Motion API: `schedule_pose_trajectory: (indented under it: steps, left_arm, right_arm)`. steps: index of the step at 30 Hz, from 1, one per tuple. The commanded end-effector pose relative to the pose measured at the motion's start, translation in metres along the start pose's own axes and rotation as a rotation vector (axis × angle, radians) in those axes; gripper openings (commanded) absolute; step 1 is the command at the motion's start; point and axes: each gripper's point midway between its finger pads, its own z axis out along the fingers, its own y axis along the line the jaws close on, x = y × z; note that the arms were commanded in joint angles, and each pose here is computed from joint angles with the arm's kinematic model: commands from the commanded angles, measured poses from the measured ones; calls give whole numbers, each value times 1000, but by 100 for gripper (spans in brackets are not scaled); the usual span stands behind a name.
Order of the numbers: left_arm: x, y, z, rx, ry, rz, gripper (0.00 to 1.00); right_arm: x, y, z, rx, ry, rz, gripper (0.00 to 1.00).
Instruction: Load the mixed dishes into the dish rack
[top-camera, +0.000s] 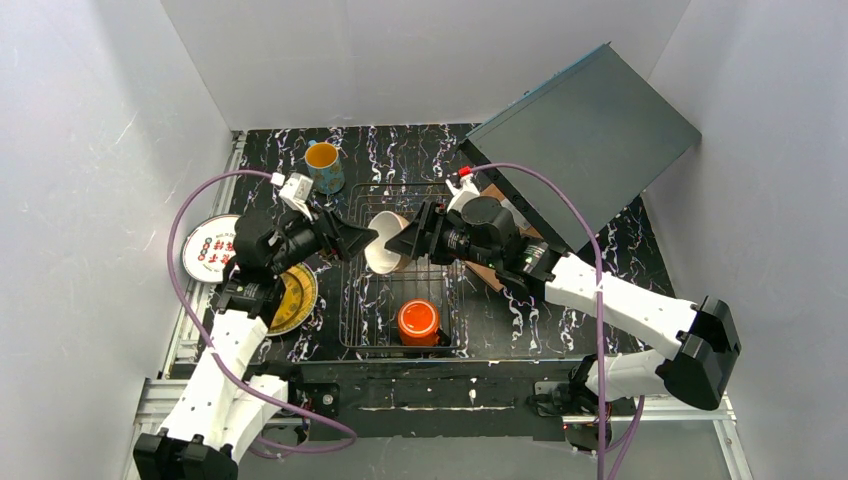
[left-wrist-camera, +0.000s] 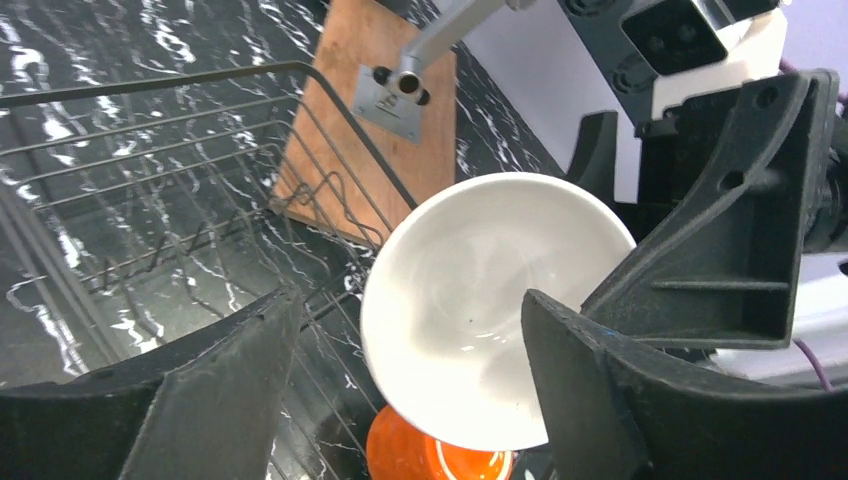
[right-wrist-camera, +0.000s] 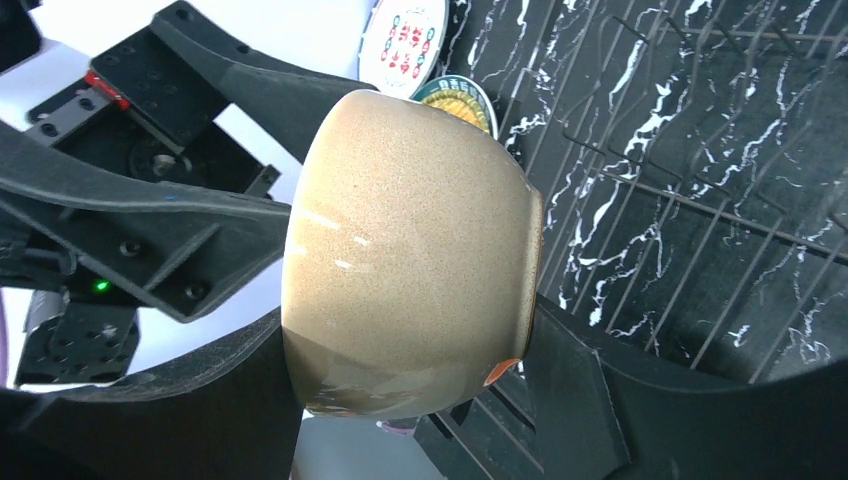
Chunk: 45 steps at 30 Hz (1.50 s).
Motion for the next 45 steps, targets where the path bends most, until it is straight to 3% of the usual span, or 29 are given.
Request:
schedule_pose_trajectory:
  steps: [1,3,4,10,15,25,32,38,42,45]
  left_arm:
    - [-20,13,-16,-159,-82,96,85]
    - [-21,40,-30,-338,-105,86,97]
    - [-24,53,-38,-434,-125,77,98]
    - [-27,108,-93,-880,-171,22,98]
    - [-28,125,-119,-1046,-204,3,98]
    - [-27,131,-126,-1095,-207,-9,98]
    - [-26,131,-123,-1084,-199,-9,98]
    - [-24,130,-117,-1054,-188,-9,98]
    - [-25,114,-88,-865,-162,18,98]
    - [-20,75,-45,-537,-107,66,98]
  right_arm:
    - [-26,25,-9,-60,-86,-38,1]
    - [-18,15,-6,-21,-50,-81,1]
    - [-15,13,-4,-13,-23,-115,1]
    - [8,0,6,87,91,-305,1]
    - [18,-11,13,174,119,-427,1]
    - [25,-33,37,273,190,-730,1]
    - [14,-39,60,342,143,-755,1]
    - [23,-45,71,339,179,-776,1]
    - [17,-46,68,364,166,-784,1]
    - [4,-46,60,411,122,-785,1]
